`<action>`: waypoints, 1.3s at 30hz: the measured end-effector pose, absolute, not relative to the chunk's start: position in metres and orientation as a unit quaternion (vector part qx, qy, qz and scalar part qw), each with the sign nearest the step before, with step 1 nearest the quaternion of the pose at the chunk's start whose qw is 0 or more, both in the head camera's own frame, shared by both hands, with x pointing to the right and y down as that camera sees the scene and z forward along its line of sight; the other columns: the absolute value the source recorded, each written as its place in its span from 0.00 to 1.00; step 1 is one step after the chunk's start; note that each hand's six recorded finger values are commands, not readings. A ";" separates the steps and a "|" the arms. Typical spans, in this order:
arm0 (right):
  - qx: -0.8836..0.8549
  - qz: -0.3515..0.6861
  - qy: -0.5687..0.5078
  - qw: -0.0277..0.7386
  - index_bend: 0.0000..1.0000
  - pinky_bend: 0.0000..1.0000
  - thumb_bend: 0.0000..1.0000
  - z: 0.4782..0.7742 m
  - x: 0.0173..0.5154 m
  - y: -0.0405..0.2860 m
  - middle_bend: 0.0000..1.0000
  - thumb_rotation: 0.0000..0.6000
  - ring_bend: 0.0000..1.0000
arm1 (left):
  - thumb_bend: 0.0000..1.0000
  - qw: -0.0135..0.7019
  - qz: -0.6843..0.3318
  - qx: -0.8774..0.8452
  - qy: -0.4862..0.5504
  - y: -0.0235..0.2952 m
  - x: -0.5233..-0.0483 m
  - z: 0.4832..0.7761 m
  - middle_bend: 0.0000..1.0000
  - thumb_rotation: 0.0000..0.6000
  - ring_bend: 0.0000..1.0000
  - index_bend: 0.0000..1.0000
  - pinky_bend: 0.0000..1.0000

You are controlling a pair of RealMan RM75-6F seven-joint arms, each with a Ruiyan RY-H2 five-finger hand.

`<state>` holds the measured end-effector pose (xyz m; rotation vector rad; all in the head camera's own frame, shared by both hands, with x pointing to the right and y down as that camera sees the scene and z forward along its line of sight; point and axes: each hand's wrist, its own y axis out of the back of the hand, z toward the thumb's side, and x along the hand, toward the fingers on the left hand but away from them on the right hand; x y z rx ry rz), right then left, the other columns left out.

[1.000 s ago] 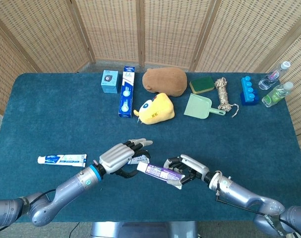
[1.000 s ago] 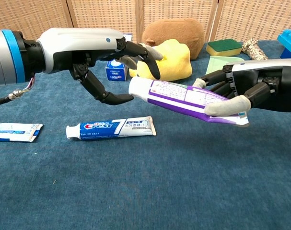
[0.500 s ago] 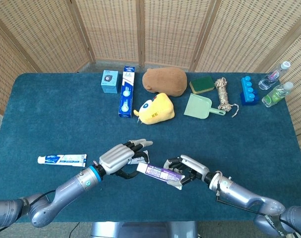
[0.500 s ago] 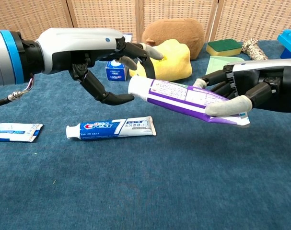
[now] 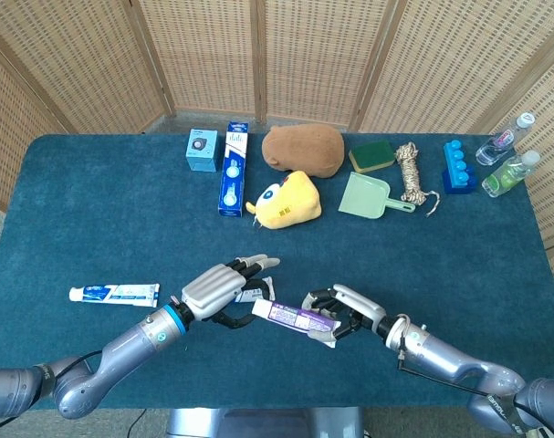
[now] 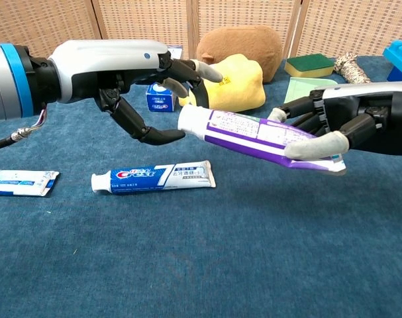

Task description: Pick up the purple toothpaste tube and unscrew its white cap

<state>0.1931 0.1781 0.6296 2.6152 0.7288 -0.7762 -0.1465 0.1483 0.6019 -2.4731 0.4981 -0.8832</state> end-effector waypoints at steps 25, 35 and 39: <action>0.904 -0.284 0.281 0.151 0.96 0.79 0.57 0.634 0.205 0.167 0.78 1.00 0.81 | 0.42 0.244 -0.339 -0.893 0.171 0.146 -0.156 0.601 0.00 1.00 0.00 0.20 0.10; 0.905 -0.266 0.285 0.171 0.96 0.79 0.57 0.630 0.201 0.163 0.78 1.00 0.81 | 0.39 0.250 -0.335 -0.890 0.182 0.143 -0.158 0.600 0.00 1.00 0.00 0.08 0.09; 0.905 -0.260 0.285 0.181 0.96 0.79 0.57 0.629 0.199 0.163 0.78 1.00 0.81 | 0.39 0.259 -0.326 -0.889 0.190 0.140 -0.155 0.596 0.00 1.00 0.00 0.08 0.08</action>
